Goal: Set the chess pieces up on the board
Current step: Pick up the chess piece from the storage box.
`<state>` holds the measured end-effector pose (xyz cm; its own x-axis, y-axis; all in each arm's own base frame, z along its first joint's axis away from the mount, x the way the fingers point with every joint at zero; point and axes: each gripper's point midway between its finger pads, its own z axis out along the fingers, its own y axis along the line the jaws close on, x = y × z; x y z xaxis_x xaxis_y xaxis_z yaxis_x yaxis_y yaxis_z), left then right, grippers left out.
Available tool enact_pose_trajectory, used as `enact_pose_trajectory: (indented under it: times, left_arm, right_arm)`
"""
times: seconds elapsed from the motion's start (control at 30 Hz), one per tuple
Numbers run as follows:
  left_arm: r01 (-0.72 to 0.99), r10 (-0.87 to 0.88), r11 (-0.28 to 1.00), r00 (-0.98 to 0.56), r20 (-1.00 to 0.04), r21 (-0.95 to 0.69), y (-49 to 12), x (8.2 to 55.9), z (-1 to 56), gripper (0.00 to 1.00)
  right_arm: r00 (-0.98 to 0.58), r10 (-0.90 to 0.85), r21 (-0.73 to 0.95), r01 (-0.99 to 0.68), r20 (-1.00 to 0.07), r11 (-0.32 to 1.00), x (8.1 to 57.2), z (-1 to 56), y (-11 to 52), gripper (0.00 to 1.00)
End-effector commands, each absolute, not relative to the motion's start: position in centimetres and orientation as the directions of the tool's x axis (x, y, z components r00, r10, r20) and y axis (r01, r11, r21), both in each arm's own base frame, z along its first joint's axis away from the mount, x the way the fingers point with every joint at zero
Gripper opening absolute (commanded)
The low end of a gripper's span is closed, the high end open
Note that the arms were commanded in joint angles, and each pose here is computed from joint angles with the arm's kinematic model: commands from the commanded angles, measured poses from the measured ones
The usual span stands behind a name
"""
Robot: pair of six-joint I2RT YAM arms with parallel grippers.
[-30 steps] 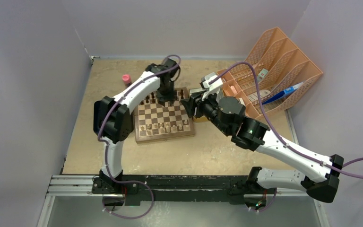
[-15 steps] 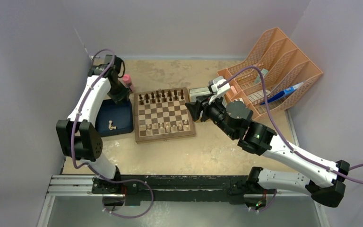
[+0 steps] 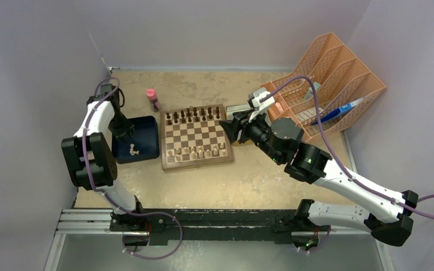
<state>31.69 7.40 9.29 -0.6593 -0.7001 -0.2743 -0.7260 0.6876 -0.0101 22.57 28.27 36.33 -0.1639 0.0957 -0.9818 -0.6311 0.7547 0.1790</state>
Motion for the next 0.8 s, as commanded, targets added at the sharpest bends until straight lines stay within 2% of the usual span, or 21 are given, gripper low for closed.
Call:
enact_pose_trajectory:
  times: [0.0, 0.13, 0.33, 0.77]
  left_arm:
    - [-0.548, -0.528, 0.836, -0.803, -0.276, -0.004, 7.2, 32.1, 7.1, 0.28]
    - [-0.475, -0.460, 0.880, -0.854, -0.243, 0.003, 7.1, 31.9, 5.6, 0.30]
    - [-0.425, -0.402, 0.904, -0.884, -0.238, 0.049, 7.9, 31.7, 4.1, 0.39]
    - [-0.387, -0.367, 0.919, -0.909, -0.200, 0.073, 8.4, 32.8, 2.1, 0.33]
  right_arm:
    - [-0.134, 0.133, 0.188, -0.637, -0.982, 0.747, 22.4, 38.4, 28.2, 0.56]
    - [-0.138, 0.124, 0.184, -0.638, -0.983, 0.748, 22.6, 38.0, 28.5, 0.56]
    - [-0.136, 0.106, 0.170, -0.640, -0.985, 0.749, 23.0, 37.8, 29.1, 0.56]
    - [-0.134, 0.110, 0.171, -0.654, -0.985, 0.737, 23.3, 38.0, 30.2, 0.57]
